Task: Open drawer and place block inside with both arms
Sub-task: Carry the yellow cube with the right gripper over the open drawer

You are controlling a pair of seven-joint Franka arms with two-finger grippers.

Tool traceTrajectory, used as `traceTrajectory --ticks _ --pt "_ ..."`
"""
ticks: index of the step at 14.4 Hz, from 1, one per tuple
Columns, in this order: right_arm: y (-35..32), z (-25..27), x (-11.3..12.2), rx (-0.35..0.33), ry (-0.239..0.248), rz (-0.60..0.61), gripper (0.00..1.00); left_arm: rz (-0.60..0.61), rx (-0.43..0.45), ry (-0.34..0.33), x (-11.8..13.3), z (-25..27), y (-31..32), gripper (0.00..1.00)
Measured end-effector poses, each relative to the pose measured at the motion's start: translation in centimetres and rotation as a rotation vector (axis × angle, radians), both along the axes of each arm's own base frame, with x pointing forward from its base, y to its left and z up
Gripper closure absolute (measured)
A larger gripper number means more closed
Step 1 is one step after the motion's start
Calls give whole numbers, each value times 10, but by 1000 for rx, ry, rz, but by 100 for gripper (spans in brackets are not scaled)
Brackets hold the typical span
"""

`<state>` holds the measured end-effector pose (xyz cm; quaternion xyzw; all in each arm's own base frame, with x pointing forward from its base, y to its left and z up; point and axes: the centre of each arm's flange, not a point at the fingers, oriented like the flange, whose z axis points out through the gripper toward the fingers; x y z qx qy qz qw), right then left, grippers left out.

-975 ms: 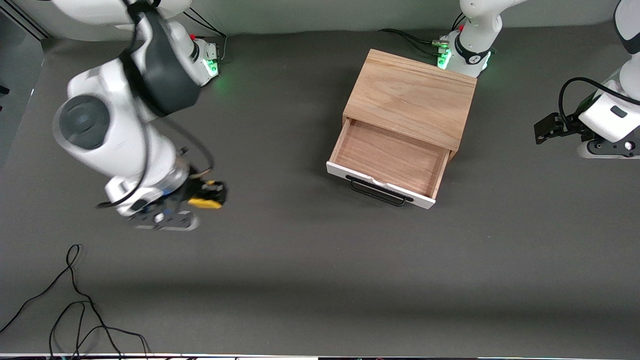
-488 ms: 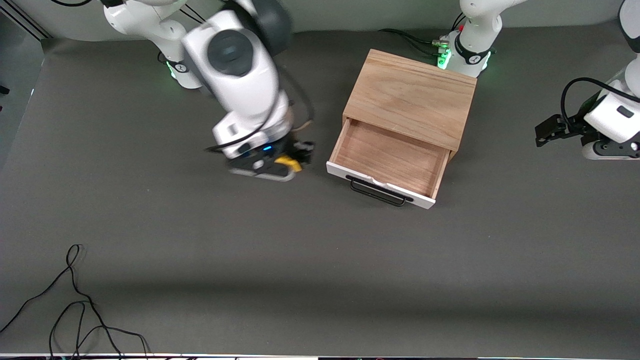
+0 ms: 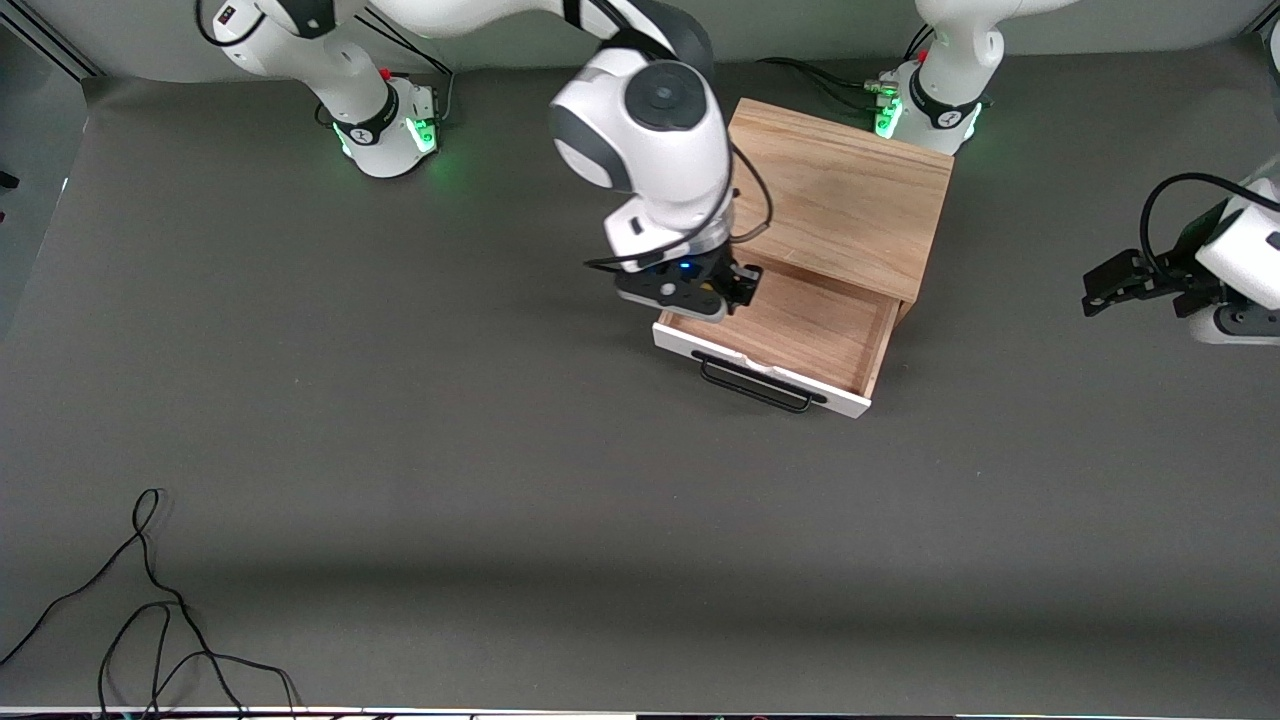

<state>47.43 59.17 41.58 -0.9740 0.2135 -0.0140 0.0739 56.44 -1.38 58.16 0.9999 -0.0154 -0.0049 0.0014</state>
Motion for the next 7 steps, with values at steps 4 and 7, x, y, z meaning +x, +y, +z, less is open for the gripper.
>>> traceTrajectory --ticks 4,7 --pt "19 -39 -8 4 1 -24 44 -22 2 -9 0 5 -13 0" --pt "32 -61 -22 -15 9 -23 44 -1 2 -15 -1 9 -1 0"
